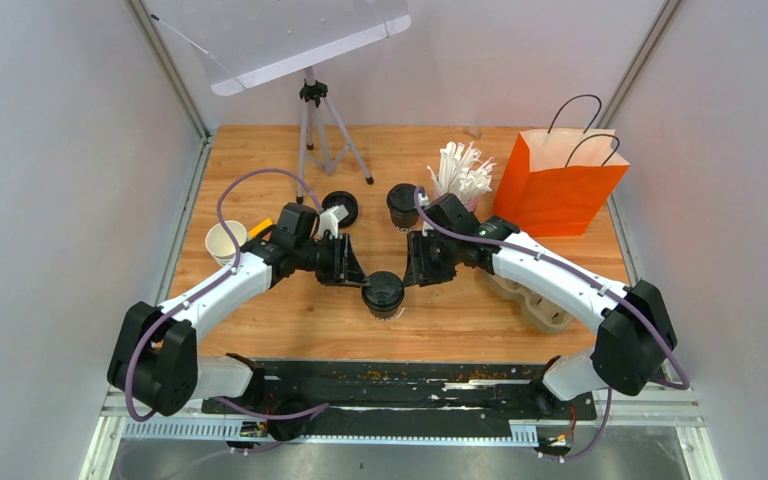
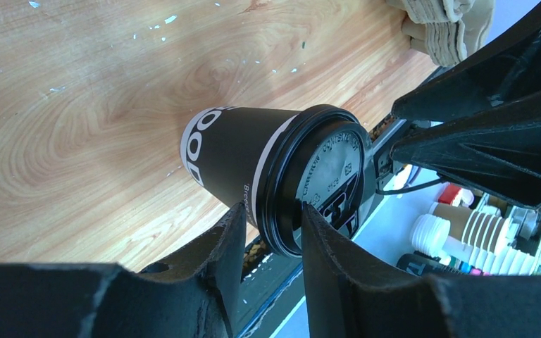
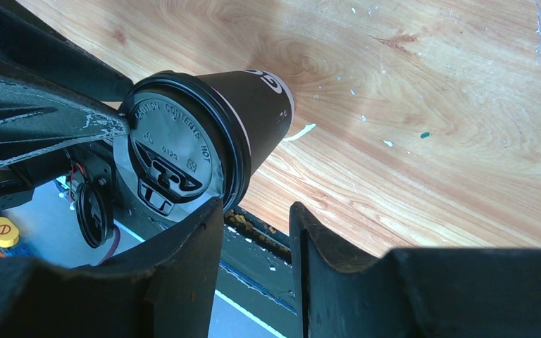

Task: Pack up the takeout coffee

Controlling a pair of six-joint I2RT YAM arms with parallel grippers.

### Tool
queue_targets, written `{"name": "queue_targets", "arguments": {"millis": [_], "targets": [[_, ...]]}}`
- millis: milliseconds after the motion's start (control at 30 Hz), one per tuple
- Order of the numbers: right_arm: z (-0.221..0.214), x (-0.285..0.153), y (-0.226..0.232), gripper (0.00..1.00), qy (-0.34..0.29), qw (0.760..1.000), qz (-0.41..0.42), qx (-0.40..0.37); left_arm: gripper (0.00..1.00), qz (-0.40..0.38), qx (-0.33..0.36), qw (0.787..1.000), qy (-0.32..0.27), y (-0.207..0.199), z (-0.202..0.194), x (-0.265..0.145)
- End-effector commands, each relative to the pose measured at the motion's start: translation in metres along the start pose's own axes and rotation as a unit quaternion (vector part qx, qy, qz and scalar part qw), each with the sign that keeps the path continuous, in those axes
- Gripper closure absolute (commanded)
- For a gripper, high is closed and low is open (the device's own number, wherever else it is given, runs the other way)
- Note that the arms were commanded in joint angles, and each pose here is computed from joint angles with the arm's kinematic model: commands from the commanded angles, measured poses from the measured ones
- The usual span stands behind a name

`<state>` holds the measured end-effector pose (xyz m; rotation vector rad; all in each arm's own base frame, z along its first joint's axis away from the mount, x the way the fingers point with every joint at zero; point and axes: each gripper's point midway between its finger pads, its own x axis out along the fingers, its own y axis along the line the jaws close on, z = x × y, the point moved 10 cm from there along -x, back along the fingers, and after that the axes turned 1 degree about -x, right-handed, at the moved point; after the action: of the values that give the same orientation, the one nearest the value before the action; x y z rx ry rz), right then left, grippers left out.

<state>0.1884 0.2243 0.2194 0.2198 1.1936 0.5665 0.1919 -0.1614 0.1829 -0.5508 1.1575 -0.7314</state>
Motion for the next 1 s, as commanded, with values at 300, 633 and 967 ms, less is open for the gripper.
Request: {"name": "queue_targets", "arguments": {"millis": [300, 633, 967], "targets": [[0.005, 0.011, 0.0, 0.6, -0.004, 1.0, 0.008, 0.002, 0.61, 0.001, 0.017, 1.0, 0.006, 0.004, -0.005, 0.005], [0.001, 0.019, -0.005, 0.61, 0.01, 1.0, 0.001, 0.007, 0.61, 0.004, 0.013, 1.0, 0.009, 0.007, -0.008, 0.007], [-0.014, 0.028, -0.018, 0.61, 0.031, 0.999, -0.029, 0.014, 0.62, 0.033, -0.001, 0.999, 0.018, 0.015, -0.013, 0.009]]}}
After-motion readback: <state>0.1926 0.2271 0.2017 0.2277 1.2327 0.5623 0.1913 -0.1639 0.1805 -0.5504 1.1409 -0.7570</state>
